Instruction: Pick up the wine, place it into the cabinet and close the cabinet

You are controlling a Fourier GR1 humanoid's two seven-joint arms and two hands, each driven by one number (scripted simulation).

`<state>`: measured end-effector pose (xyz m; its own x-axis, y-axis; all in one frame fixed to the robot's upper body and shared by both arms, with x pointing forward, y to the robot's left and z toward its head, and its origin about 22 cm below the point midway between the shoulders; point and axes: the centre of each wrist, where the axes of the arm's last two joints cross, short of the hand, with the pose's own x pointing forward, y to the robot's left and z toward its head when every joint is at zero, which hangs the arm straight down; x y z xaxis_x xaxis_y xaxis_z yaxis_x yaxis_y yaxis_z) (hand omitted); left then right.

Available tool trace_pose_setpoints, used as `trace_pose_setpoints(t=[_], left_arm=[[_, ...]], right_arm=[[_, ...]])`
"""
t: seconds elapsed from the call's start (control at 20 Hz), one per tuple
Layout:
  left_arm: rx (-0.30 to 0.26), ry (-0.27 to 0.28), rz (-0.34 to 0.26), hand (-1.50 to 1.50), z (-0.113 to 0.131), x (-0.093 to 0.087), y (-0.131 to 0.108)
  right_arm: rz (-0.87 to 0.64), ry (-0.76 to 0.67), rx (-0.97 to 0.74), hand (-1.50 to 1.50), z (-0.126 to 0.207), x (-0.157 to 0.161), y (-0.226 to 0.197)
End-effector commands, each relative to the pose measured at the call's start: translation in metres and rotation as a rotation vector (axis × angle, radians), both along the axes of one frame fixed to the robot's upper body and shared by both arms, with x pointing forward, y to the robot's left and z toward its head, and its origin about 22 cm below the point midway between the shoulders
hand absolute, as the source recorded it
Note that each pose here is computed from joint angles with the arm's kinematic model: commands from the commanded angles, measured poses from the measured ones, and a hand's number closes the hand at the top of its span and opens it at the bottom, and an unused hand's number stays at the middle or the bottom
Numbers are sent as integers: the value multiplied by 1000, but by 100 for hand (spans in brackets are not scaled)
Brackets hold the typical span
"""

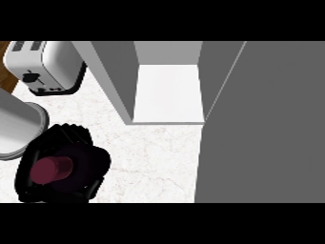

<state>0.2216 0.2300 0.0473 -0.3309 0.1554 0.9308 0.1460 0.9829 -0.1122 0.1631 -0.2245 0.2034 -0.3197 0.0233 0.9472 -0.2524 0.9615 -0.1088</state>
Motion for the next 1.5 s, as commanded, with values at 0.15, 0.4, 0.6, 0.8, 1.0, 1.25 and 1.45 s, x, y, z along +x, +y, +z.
trace_pose_setpoints(t=[0.15,0.4,0.6,0.8,1.0,1.25,1.45], left_arm=[[-28,-20,-73,150,28,6,-58],[-61,-5,-109,150,61,21,-87],[-90,25,-101,150,70,6,-122],[-58,-2,-63,150,84,21,-143],[-50,20,-37,150,97,39,-161],[-36,18,4,150,76,53,-170],[14,-25,28,150,72,61,-164]], right_arm=[[60,-42,40,-150,11,-29,-4],[71,-26,60,-150,8,-18,-2],[53,-42,51,-150,8,-13,-17],[61,-36,69,-150,15,-27,-2],[67,-52,43,-150,15,-21,-12],[73,-44,53,-150,7,-22,-9],[69,-49,51,-150,8,-29,-8]])
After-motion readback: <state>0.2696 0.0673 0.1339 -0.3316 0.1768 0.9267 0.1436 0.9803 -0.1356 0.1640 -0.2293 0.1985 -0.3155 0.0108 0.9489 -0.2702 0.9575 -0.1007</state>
